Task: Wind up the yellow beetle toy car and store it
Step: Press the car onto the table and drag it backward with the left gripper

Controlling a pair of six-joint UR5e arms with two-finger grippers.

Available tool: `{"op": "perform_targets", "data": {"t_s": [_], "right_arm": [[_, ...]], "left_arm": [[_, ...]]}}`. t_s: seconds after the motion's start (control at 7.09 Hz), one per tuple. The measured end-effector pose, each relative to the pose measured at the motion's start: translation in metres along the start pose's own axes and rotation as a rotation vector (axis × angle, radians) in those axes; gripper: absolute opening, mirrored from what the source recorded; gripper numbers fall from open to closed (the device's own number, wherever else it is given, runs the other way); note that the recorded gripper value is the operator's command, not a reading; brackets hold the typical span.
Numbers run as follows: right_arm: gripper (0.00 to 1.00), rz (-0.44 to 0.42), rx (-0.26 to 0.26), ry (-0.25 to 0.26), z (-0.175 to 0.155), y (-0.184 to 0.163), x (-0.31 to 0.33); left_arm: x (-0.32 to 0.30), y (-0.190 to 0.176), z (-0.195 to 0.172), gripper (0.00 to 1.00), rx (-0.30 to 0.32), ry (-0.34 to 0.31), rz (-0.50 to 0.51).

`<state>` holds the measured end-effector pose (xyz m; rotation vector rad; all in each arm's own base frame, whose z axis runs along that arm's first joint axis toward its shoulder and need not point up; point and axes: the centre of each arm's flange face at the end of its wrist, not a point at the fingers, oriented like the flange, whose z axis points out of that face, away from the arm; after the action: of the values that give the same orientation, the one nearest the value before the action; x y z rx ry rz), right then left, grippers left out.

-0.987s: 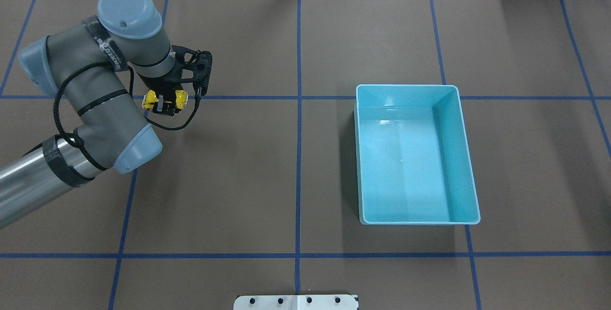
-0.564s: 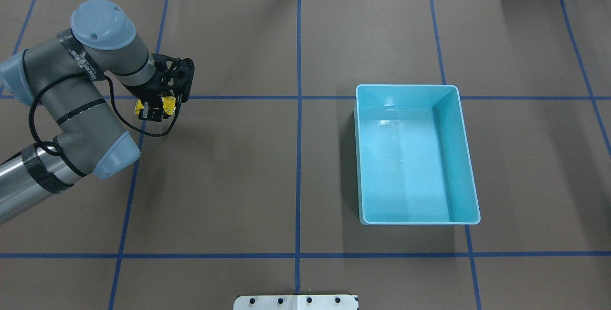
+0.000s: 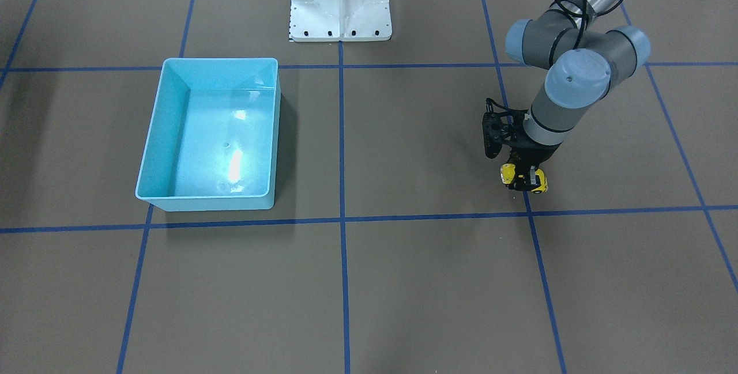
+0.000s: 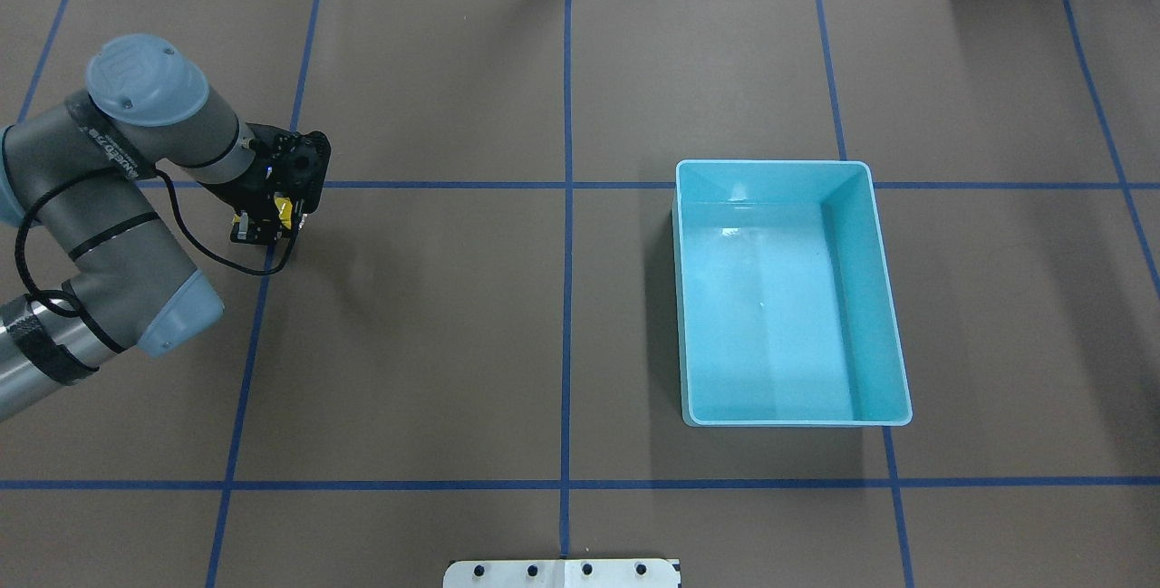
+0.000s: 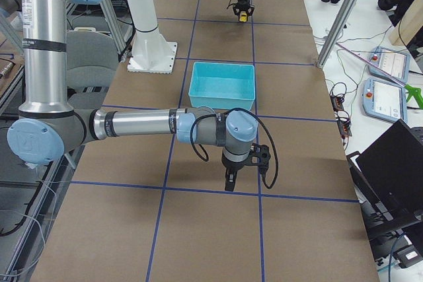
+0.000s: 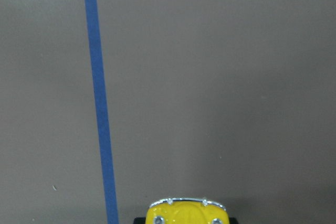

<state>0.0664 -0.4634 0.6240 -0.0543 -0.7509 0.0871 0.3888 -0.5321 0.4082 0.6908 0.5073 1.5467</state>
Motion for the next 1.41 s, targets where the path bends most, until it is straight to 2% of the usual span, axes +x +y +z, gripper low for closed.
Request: {"op": "perform_targets", "data": {"t_s": [0.56,0.99,1.41], "right_arm": [[1.0,0.005,0.005,0.0,-0.002,0.0,0.002],[1.0,0.007,0.007,0.0,-0.003,0.001,0.004],[1.0,0.008,0.007,0.0,-0.003,0.001,0.004]], "left_arm": [[0.0,-0.002,0.003,0.0,0.027,-0.003,0.012],[0.001,-0.004,0.011,0.0,0.048,0.043,-0.002],[0.001,-0.006,0.014,0.0,0.05,0.055,-0.006]]}}
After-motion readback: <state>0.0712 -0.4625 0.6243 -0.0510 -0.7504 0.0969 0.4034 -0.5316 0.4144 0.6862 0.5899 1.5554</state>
